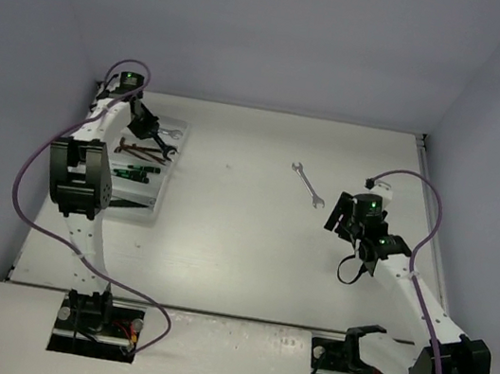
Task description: Sort the tools into containers
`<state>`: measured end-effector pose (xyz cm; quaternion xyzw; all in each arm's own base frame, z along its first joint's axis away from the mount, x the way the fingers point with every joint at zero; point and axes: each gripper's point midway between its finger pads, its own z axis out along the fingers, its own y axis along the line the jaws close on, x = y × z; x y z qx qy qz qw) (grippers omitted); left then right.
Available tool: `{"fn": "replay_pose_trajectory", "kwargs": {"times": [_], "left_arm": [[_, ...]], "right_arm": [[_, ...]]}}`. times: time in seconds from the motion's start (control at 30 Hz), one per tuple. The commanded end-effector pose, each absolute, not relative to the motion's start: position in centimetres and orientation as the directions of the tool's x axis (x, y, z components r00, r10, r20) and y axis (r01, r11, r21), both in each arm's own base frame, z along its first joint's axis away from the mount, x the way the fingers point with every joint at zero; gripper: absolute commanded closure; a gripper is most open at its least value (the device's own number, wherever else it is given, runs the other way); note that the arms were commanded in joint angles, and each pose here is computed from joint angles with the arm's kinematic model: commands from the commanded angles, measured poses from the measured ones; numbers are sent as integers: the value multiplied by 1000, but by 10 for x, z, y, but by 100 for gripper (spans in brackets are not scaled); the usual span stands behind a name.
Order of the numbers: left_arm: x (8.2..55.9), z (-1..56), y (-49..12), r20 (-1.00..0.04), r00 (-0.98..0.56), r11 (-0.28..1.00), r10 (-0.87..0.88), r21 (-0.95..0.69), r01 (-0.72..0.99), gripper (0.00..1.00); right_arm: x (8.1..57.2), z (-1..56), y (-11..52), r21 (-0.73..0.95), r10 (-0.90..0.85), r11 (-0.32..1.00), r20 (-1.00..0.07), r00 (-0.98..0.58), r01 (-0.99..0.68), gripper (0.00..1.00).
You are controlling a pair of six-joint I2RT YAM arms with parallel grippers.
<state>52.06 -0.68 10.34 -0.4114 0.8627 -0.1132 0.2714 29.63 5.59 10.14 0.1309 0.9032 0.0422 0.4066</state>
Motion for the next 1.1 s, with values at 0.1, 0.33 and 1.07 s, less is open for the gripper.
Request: {"fn": "replay_pose_trajectory", "kwargs": {"times": [0.1,0.33,1.07], "left_arm": [[582,172,41,-378,-169,399,-910,-693,-600,100],[613,165,50,-320,-113,324,-941,-750,-577,100],[613,164,45,-310,-132,327,-942,-748,-578,47]], "right_arm": [[301,111,57,215,291,957,-741,-605,196,36],[299,108,57,207,285,958,-738,-612,197,36],[356,120,67,75,104,995,-741,-664,72,33]]}}
